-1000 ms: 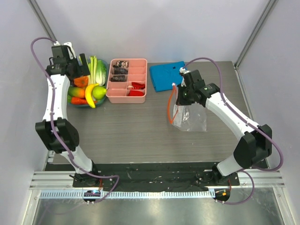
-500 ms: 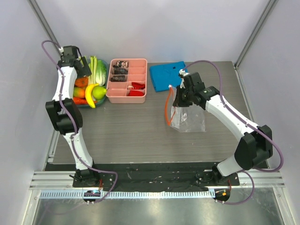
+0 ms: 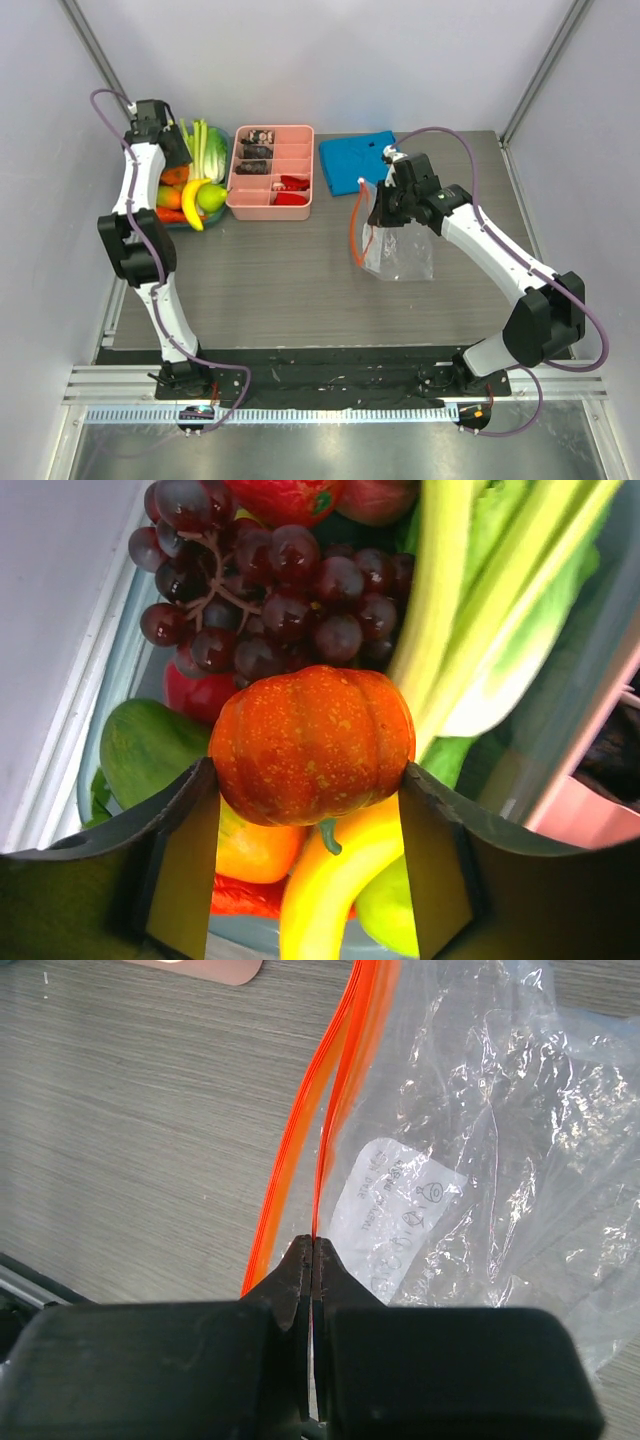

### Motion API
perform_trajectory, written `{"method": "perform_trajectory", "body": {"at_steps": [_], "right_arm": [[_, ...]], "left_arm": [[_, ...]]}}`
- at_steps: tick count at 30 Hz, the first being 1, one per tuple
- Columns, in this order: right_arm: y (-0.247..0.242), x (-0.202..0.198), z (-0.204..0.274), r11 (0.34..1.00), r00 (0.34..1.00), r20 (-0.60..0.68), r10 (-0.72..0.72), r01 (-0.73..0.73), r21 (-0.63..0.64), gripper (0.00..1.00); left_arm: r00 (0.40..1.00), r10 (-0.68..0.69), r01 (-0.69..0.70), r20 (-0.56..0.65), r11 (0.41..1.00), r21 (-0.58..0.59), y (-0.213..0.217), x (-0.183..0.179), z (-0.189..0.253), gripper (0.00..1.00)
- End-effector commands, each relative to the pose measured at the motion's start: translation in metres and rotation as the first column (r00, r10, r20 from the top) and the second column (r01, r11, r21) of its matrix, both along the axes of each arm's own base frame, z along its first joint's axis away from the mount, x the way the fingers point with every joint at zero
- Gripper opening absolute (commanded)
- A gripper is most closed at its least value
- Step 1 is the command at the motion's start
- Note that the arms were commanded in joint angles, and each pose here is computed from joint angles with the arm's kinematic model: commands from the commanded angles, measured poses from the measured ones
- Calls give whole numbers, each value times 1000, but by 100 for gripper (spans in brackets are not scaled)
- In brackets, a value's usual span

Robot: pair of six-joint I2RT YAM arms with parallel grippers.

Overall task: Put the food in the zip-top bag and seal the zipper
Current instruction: Pick up the fake vegetable from the bin, then place the fake vegetable in the zipper food storage bag.

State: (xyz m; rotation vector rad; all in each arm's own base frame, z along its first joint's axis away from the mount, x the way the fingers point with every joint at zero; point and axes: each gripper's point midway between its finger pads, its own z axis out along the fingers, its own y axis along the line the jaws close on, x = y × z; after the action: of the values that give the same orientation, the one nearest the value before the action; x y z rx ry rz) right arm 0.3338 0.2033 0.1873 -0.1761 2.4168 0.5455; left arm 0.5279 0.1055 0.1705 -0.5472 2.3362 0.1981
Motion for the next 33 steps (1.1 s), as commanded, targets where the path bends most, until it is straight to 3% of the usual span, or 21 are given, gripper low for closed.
{"method": "perform_trajectory", "body": {"at_steps": [1,5,9,15,19,26,33], "right_arm": [[10,2,30,997,997,67,23,-28,78,1],[22,-1,42,986,998,54,41,-49,158,1],[38,-4,71,958,996,71,49,-67,277,1],[57,-13,93,904,995,38,88,-96,418,1],[68,-14,97,876,993,25,119,-116,469,1],[77,-19,89,846,986,12,168,-151,512,1],[63,-28,62,879,989,2,146,-130,459,1]], "left_arm": [[978,-45,45,204,999,6,-7,0,80,53],[963,-79,81,257,997,3,-16,-10,112,46],[920,-172,209,351,976,-70,-48,-31,157,44],[763,-426,584,486,776,-237,-163,-77,199,42],[618,-562,773,550,561,-295,-256,-129,221,41],[481,-647,870,592,266,-416,-350,-194,216,42],[443,-735,841,514,142,-521,-402,-235,165,42]]}}
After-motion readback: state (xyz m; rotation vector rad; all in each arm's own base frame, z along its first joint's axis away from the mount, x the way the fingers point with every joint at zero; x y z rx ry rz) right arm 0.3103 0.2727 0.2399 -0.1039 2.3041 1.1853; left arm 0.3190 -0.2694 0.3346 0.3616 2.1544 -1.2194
